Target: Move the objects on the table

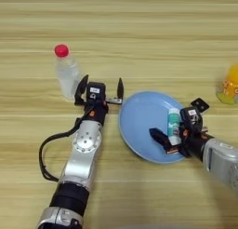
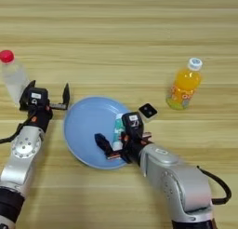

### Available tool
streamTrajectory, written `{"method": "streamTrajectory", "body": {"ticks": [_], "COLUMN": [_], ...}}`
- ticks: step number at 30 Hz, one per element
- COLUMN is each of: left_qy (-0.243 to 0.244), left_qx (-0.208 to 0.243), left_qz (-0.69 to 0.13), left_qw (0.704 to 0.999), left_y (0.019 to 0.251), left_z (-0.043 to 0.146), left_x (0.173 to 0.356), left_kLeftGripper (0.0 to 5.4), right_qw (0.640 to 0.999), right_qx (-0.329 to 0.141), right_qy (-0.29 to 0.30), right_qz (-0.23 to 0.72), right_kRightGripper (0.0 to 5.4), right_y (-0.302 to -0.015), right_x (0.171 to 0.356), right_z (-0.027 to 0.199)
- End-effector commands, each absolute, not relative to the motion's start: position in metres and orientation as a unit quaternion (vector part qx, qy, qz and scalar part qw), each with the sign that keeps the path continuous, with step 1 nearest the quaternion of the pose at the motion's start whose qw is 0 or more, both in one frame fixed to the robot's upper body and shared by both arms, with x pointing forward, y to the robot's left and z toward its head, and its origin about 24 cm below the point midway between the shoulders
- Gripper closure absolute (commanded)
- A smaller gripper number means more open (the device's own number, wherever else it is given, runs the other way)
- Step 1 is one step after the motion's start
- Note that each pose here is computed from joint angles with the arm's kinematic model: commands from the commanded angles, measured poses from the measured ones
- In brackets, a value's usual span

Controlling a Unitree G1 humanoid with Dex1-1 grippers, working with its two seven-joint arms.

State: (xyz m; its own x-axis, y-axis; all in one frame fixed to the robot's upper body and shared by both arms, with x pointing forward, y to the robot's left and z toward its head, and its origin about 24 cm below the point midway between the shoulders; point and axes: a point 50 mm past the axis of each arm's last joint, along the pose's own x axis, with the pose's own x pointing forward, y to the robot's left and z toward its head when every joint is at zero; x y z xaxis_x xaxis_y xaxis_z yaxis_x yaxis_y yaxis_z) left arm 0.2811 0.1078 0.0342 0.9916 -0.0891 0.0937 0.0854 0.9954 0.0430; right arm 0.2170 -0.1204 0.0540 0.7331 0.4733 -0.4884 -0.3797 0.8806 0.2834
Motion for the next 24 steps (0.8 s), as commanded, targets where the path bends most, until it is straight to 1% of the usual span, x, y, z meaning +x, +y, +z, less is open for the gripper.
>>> {"method": "streamTrajectory", "body": {"ticks": [1,4,7,9,15,18,21,24], "left_qy": [-0.05,-0.05,-0.051,-0.051,-0.052,-0.052,-0.052,-0.051], "left_qx": [0.022,0.021,0.02,0.02,0.02,0.02,0.02,0.02], "left_qz": [-0.042,-0.042,-0.042,-0.041,-0.04,-0.04,-0.039,-0.039], "left_qw": [0.998,0.998,0.998,0.998,0.998,0.998,0.998,0.998], "left_y": [0.106,0.105,0.105,0.105,0.105,0.105,0.105,0.105], "left_z": [0.035,0.035,0.035,0.035,0.036,0.036,0.036,0.036], "left_x": [0.28,0.28,0.28,0.28,0.28,0.28,0.281,0.281], "left_kLeftGripper": [0.01,0.01,0.0,0.0,0.0,0.0,0.0,0.0], "right_qw": [0.925,0.921,0.919,0.918,0.917,0.918,0.922,0.924], "right_qx": [0.071,0.066,0.063,0.061,0.056,0.051,0.043,0.041], "right_qy": [0.301,0.315,0.319,0.32,0.322,0.316,0.304,0.297], "right_qz": [0.221,0.22,0.223,0.225,0.229,0.234,0.236,0.239], "right_kRightGripper": [0.0,0.0,0.37,0.49,1.12,1.44,1.63,2.01], "right_y": [-0.123,-0.123,-0.123,-0.122,-0.121,-0.12,-0.12,-0.119], "right_x": [0.216,0.213,0.211,0.21,0.209,0.209,0.21,0.21], "right_z": [0.047,0.04,0.037,0.036,0.034,0.035,0.037,0.038]}}
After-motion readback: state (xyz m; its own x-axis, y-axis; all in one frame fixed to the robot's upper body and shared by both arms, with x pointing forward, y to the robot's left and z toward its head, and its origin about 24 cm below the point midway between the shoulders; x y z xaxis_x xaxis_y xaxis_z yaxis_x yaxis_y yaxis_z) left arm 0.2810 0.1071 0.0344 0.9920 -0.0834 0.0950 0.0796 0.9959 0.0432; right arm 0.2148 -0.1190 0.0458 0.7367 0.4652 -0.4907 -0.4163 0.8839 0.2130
